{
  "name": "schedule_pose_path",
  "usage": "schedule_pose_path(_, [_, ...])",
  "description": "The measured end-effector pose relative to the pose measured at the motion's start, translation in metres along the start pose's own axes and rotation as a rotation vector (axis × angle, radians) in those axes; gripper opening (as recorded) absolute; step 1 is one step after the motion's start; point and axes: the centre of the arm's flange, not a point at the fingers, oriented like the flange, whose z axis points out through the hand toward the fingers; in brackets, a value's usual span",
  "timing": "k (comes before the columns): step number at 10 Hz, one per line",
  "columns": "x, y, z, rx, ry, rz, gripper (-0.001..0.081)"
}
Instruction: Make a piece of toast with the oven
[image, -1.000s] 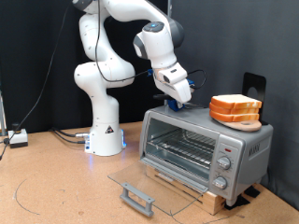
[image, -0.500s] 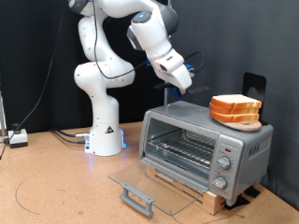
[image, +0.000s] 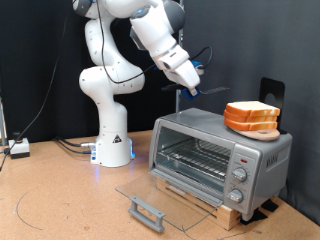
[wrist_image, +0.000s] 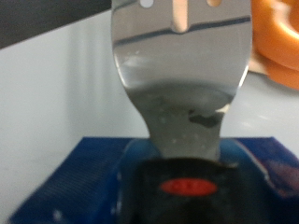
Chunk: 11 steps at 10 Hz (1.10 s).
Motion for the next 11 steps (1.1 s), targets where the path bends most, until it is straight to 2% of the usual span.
schedule_pose_path(1, [-0.002, 0.012, -0.011, -0.015, 0.035, 0.035, 0.0394])
schedule_pose_path(3, [-0.011, 0.036, -0.031, -0.054, 0.059, 0.083, 0.0394])
schedule_pose_path(6, [-0.036, 0.065, -0.059, -0.065, 0.027, 0.125, 0.0394])
schedule_pose_path(7, [-0.046, 0.073, -0.068, -0.047, 0.023, 0.123, 0.0394])
schedule_pose_path(8, [-0.052, 0.077, -0.074, -0.02, 0.025, 0.121, 0.0394])
schedule_pose_path(10, [-0.05, 0.076, -0.07, -0.029, 0.011, 0.109, 0.0394])
schedule_pose_path(11, [-0.047, 0.074, -0.065, -0.055, -0.024, 0.088, 0.0394])
